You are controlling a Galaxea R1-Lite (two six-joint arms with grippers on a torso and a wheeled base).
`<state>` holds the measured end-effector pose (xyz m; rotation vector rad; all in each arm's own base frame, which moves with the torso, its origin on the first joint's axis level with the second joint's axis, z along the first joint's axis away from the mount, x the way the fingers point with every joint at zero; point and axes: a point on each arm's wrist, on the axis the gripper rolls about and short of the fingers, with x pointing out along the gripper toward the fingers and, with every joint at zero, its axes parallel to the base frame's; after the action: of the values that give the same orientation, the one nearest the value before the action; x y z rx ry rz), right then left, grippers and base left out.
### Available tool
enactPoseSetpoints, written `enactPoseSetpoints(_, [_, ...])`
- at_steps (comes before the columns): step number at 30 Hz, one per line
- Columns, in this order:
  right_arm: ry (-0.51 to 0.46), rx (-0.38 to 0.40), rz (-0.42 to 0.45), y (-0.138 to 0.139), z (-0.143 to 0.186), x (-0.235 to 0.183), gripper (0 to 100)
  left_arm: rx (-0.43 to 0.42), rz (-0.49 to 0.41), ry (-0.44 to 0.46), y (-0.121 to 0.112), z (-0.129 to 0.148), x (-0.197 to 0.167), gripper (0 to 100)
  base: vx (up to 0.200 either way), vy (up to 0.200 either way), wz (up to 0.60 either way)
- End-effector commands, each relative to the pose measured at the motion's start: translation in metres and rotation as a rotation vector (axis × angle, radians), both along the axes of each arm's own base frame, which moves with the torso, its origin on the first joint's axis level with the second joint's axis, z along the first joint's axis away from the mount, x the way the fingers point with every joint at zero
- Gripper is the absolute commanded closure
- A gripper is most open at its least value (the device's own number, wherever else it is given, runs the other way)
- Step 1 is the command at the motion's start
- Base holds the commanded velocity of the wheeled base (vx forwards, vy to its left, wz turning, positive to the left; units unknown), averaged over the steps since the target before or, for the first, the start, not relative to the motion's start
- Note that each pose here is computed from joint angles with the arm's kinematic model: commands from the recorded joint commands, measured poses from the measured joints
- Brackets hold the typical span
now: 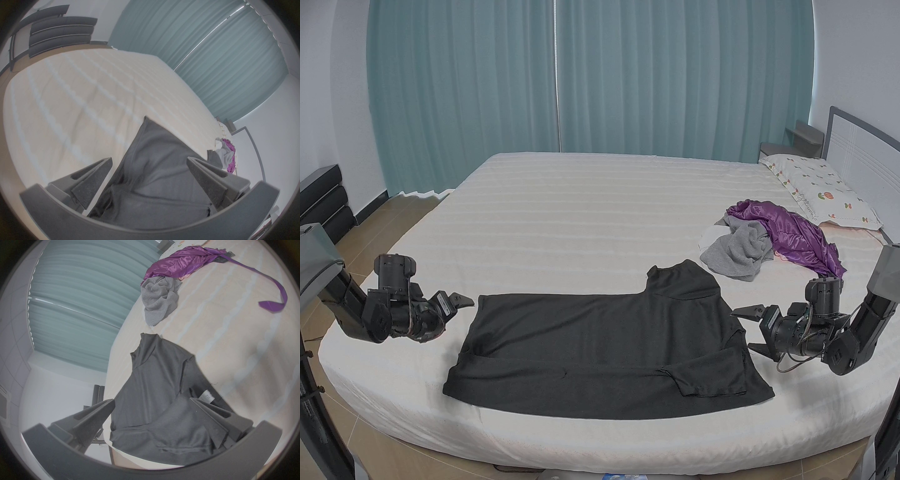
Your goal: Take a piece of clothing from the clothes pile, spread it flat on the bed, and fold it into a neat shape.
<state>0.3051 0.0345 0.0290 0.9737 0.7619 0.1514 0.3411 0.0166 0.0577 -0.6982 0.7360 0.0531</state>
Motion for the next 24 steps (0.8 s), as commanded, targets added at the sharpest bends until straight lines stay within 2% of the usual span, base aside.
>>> enactPoseSetpoints(1, [-0.014,0.066,-0.023,0.006,0.005,-0.004,0,-0.017,-0.018,-0.025,0.003,-0.010,0.044,0,0.000,0.000,0.00])
enactPoseSetpoints(5, [0.008,0.087,-0.032,0.005,0.001,-0.009,0,-0.050,-0.059,-0.023,0.002,-0.018,0.078,0,0.000,0.000,0.00])
enactPoseSetpoints(10, [0.025,0.082,-0.044,0.003,-0.010,-0.005,0,-0.050,-0.081,-0.011,-0.005,-0.033,0.115,0,0.000,0.000,0.00])
enactPoseSetpoints(14, [0.018,0.078,-0.061,-0.002,-0.019,-0.003,0,-0.054,-0.087,0.026,-0.008,-0.041,0.123,0,0.000,0.000,0.00])
enactPoseSetpoints(17, [0.016,0.079,-0.069,-0.005,-0.023,-0.005,0,-0.026,-0.072,0.031,-0.008,-0.060,0.134,0,0.000,0.000,0.00])
enactPoseSetpoints(19, [0.014,0.080,-0.072,-0.006,-0.022,-0.005,0,-0.023,-0.044,0.026,-0.003,-0.061,0.134,0,0.000,0.000,0.00])
enactPoseSetpoints(24, [0.022,0.080,-0.071,-0.006,-0.025,-0.005,0,-0.030,-0.054,0.015,-0.003,-0.062,0.136,0,0.000,0.000,0.00])
